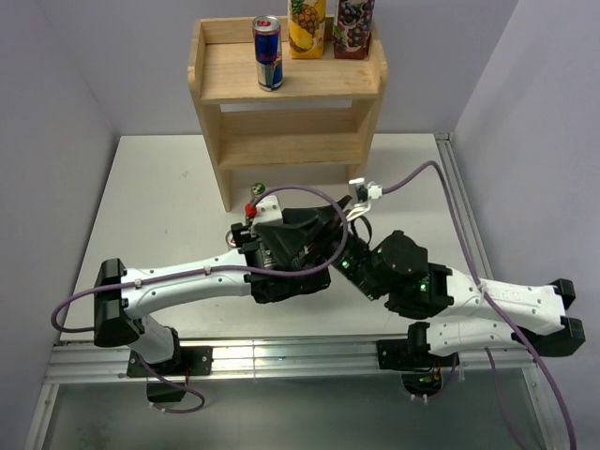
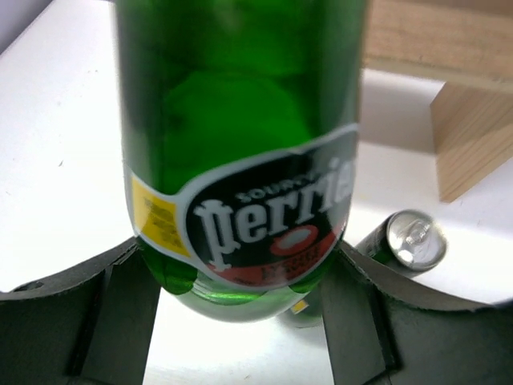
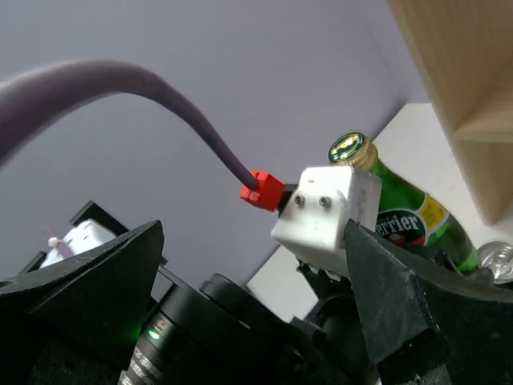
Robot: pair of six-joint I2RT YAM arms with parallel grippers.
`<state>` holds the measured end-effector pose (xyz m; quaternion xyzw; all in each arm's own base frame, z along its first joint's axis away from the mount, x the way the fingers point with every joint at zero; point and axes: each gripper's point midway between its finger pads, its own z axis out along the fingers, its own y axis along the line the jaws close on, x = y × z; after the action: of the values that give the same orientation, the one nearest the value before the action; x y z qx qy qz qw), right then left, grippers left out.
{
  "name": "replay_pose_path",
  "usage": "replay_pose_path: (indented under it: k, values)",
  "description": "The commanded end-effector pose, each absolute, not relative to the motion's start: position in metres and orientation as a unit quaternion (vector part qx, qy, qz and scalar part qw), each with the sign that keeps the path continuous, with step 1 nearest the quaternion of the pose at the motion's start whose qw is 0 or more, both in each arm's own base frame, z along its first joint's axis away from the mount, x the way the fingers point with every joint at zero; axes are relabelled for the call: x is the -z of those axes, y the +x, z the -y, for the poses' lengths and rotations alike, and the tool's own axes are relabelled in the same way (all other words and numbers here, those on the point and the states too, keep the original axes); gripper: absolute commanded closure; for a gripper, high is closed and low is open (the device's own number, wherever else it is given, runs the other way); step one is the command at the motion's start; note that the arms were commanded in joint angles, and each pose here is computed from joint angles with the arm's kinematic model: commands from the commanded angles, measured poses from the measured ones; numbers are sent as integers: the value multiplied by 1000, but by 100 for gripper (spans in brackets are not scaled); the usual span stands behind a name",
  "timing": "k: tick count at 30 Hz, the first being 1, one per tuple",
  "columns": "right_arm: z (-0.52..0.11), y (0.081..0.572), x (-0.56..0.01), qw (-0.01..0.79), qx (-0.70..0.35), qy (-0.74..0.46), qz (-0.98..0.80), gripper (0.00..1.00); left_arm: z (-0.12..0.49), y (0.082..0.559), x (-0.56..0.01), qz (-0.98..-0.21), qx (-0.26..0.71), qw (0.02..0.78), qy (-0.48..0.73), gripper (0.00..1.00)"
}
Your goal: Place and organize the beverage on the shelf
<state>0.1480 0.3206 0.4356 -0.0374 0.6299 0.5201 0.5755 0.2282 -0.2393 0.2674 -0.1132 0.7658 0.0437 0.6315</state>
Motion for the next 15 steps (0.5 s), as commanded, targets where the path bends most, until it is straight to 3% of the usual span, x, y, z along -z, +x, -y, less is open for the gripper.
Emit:
replay_pose_path:
  k: [1, 3, 4, 5, 6, 8, 15]
  values:
    - [-340, 123, -483, 586, -562, -32, -582, 0, 222, 240, -327, -690, -49, 710, -132, 99]
    - [-365, 116, -476, 579, -562, -53, -588, 0, 224, 242, -326, -692, -50, 707, -134, 99]
    - [-371, 115, -480, 580, -562, -54, -587, 14, 224, 242, -326, -691, -51, 709, -133, 99]
    - [-376, 109, -475, 579, -560, -64, -589, 19, 223, 241, -325, -691, -44, 707, -140, 99]
    - [-375, 107, -482, 586, -570, -58, -574, 18, 221, 241, -325, -691, -44, 707, -141, 99]
    - [-376, 102, -479, 594, -566, -67, -568, 0, 219, 240, -325, -692, -42, 706, -143, 99]
    - [-379, 101, -498, 618, -552, -89, -554, 0, 237, 235, -320, -704, 0, 692, -161, 99]
